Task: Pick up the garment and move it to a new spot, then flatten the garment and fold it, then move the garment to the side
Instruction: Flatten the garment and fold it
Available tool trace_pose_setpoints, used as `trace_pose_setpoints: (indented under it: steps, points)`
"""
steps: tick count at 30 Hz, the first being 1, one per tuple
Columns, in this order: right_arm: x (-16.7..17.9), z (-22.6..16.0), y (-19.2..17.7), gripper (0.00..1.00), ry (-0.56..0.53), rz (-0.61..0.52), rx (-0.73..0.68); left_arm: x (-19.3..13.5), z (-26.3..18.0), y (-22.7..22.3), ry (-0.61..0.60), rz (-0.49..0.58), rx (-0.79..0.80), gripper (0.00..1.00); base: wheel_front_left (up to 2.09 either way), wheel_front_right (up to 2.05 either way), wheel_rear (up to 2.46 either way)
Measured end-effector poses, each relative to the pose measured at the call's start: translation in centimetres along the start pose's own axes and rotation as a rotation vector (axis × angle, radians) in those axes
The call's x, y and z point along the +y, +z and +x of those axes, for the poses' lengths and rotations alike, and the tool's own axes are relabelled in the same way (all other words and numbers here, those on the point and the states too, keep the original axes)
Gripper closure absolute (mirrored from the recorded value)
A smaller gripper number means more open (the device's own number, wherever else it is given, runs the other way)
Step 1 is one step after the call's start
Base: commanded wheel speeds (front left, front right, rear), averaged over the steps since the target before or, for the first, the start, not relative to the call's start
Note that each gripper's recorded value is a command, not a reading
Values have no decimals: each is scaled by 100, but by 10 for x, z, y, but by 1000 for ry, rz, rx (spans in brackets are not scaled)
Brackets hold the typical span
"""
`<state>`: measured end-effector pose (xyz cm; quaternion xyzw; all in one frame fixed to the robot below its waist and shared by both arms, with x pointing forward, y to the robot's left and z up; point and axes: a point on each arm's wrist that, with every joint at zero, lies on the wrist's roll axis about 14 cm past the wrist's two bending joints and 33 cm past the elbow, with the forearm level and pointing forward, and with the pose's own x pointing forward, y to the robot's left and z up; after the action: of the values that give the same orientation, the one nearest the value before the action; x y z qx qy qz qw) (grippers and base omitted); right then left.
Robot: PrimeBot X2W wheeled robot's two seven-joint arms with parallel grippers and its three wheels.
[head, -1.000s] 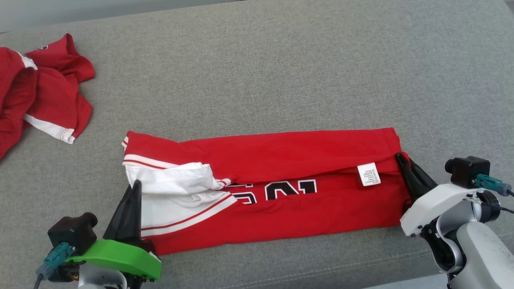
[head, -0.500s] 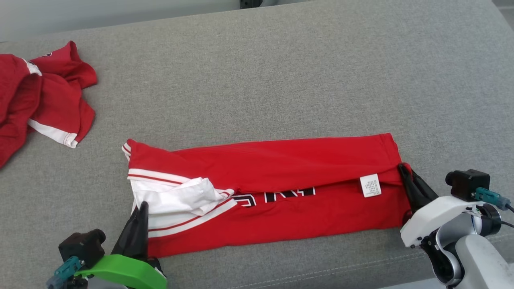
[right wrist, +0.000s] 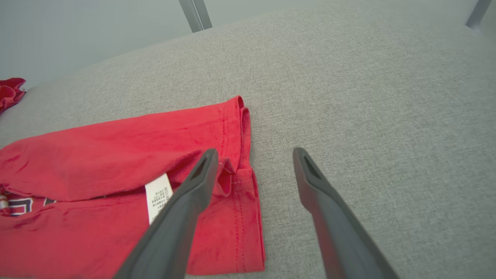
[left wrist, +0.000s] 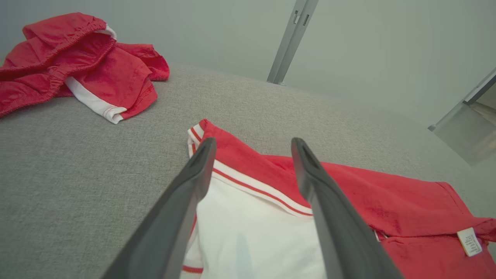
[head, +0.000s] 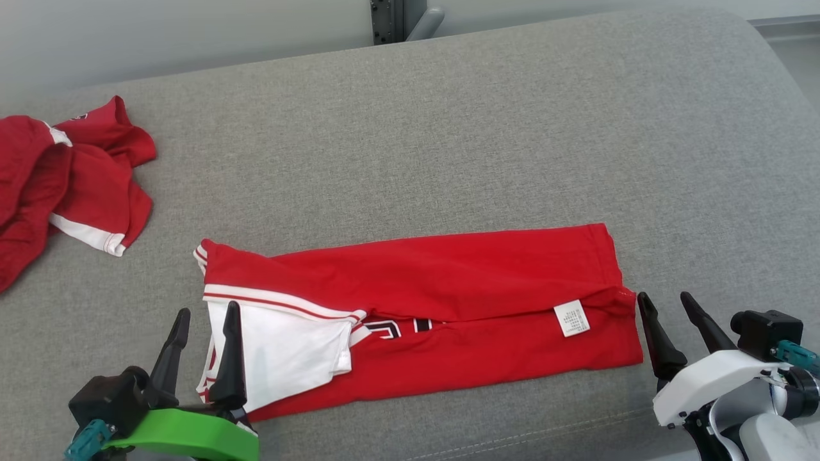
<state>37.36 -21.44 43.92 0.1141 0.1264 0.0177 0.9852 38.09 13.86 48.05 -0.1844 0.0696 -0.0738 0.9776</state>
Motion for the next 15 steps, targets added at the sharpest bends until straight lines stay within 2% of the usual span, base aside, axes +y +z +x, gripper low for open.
trace_pose_setpoints:
  steps: [8,15]
  points:
    - [-6,-13,20,0,-33,-2,-77,-22,1,1,-51,18,-18,0,0,0,0]
    - [-3,-18,26,0,-25,-4,-85,-30,1,12,-54,20,-71,0,0,0,0]
